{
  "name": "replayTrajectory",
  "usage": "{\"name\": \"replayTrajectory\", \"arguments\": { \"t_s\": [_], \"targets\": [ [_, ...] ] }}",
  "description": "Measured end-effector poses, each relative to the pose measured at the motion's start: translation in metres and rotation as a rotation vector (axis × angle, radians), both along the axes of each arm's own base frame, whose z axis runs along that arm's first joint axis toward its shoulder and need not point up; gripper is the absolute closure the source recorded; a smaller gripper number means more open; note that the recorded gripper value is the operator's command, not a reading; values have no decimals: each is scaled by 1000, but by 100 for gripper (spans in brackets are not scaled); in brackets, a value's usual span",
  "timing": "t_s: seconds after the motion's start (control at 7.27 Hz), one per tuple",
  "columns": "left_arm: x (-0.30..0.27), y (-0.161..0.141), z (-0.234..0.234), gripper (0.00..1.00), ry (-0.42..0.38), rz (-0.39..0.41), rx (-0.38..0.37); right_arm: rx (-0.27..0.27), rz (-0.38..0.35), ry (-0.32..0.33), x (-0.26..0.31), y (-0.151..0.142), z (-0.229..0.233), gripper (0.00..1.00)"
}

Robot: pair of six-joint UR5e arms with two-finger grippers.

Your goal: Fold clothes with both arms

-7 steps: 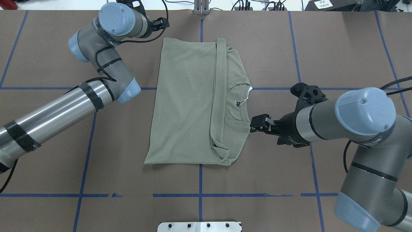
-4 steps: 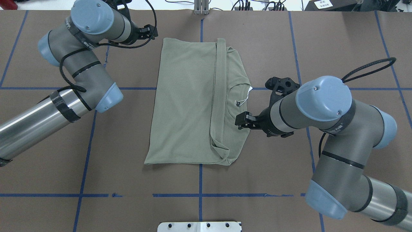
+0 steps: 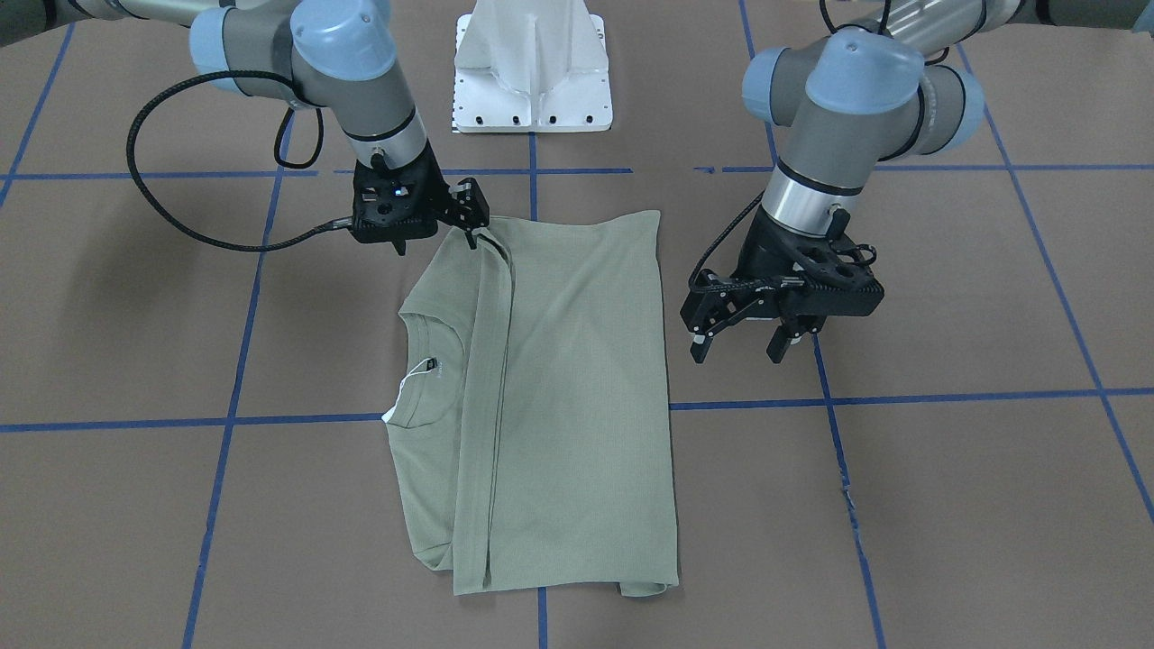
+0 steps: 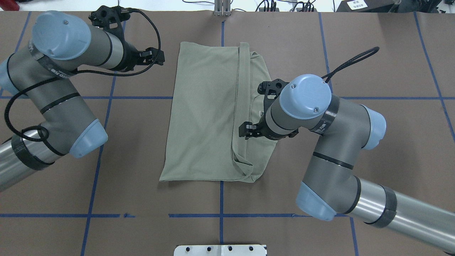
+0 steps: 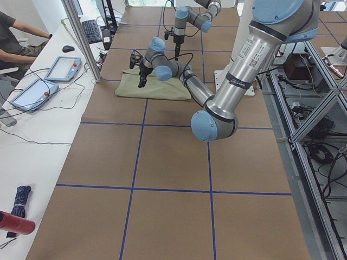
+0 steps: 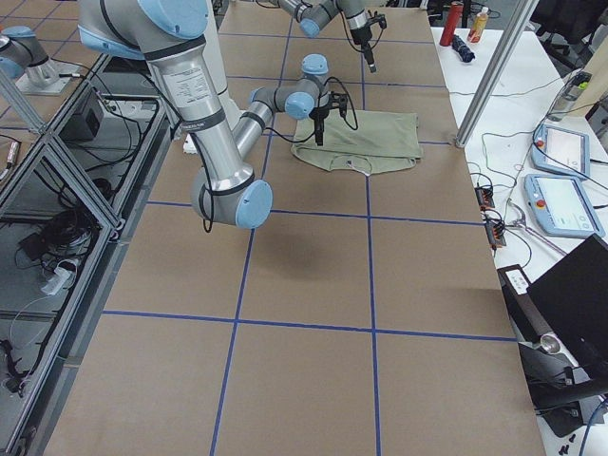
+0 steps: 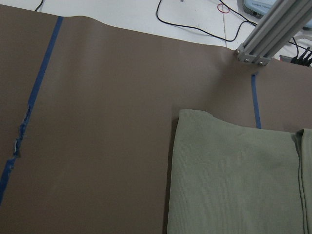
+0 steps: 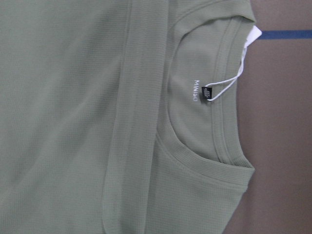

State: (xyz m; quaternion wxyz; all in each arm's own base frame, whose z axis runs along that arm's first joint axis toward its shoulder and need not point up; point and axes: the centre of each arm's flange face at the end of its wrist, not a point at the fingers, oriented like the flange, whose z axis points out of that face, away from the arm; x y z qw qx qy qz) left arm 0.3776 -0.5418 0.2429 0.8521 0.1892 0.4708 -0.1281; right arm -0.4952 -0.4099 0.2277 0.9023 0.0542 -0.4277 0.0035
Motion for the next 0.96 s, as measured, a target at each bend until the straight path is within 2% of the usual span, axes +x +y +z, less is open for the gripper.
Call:
{"name": "replayTrajectory", "arguments": {
  "t_s": [0.28, 0.55, 0.83, 0.96],
  "targets": [
    [1, 5, 1, 0, 1, 6, -2, 87, -99, 13, -30, 4, -10, 0],
    [8, 8, 4, 0, 0, 15, -8, 145, -163, 16, -45, 15, -9, 4],
    [15, 11, 8, 0, -6, 24, -14, 225, -187, 6, -72, 24, 4, 15],
    [16, 12, 13, 0, -10, 28, -16, 267, -190, 7, -82, 29, 9, 27]
  ]
}}
